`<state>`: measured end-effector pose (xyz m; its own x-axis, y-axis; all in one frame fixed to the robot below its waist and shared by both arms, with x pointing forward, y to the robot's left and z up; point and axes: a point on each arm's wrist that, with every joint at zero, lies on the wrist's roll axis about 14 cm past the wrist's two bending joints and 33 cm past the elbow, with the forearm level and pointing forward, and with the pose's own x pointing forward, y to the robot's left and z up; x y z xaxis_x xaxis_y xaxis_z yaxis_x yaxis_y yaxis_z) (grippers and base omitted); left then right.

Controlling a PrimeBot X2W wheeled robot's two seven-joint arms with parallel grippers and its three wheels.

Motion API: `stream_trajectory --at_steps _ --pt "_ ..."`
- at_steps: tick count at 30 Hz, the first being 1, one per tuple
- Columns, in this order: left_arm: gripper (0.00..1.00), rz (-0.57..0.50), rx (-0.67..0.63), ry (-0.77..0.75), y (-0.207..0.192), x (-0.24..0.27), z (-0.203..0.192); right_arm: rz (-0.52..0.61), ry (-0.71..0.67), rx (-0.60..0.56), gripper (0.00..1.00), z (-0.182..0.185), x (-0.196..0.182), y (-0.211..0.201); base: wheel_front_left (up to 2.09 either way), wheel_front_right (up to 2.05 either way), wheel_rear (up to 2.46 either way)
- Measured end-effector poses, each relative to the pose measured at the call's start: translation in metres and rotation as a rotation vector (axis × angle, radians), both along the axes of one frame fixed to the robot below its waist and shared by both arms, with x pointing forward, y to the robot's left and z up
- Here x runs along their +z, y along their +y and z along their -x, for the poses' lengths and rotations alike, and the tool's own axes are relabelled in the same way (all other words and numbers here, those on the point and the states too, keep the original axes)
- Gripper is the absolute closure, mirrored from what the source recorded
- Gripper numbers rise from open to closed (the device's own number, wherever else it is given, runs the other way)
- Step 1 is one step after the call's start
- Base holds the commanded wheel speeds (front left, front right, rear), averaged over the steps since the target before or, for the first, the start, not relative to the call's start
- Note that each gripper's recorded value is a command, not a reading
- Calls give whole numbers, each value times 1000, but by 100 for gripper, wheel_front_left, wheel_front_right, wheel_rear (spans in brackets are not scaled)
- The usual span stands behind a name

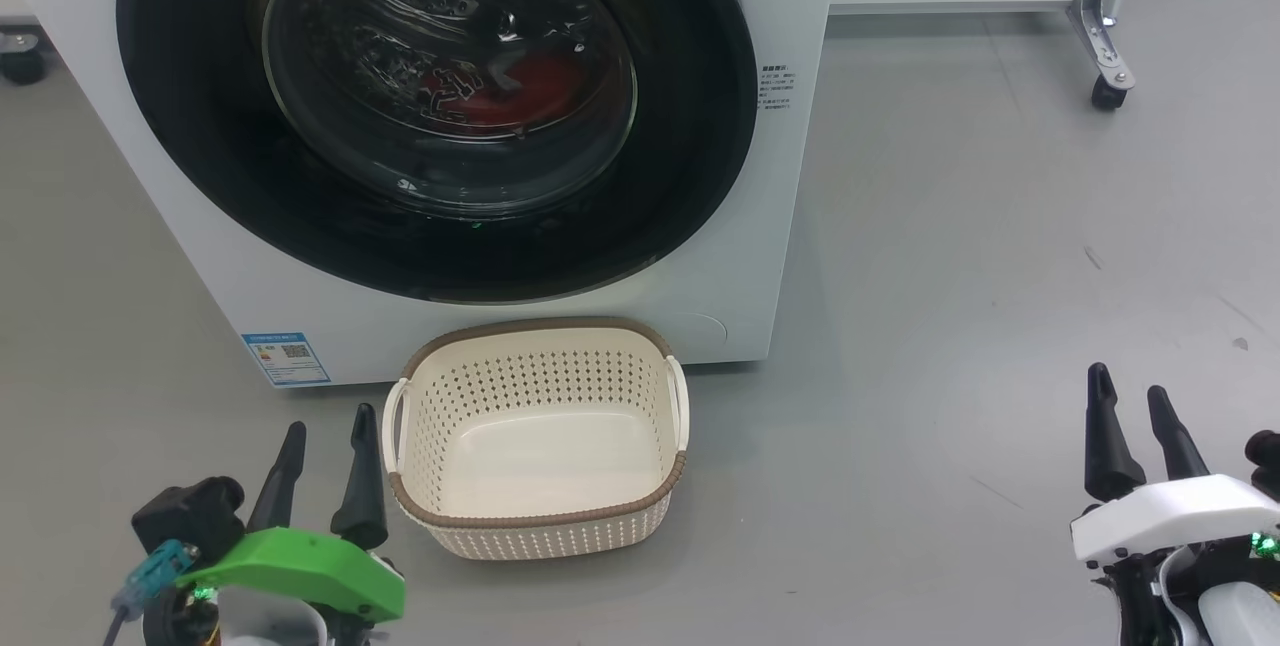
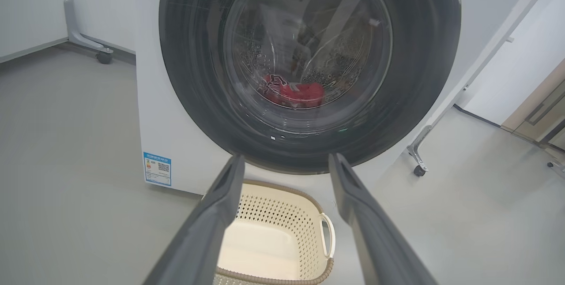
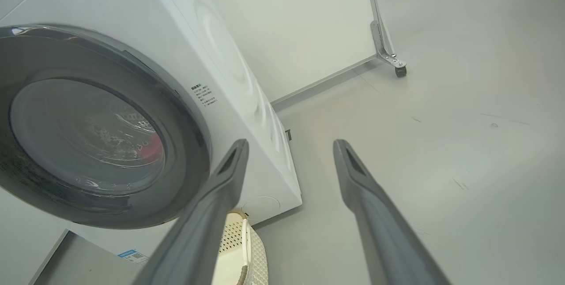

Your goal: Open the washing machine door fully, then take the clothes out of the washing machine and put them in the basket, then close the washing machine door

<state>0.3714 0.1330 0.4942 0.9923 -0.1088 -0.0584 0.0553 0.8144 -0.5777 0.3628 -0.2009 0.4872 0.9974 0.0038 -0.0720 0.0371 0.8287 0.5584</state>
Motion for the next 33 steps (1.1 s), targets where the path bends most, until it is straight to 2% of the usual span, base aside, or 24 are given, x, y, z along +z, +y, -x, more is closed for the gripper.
stream_trajectory --at_steps 19,33 --pt "0 -243 -15 -91 -17 8 4 247 -43 61 0 9 1 25 0 0 0" --pt "0 -391 -28 -151 -27 10 10 381 -78 74 0 19 1 37 0 0 0"
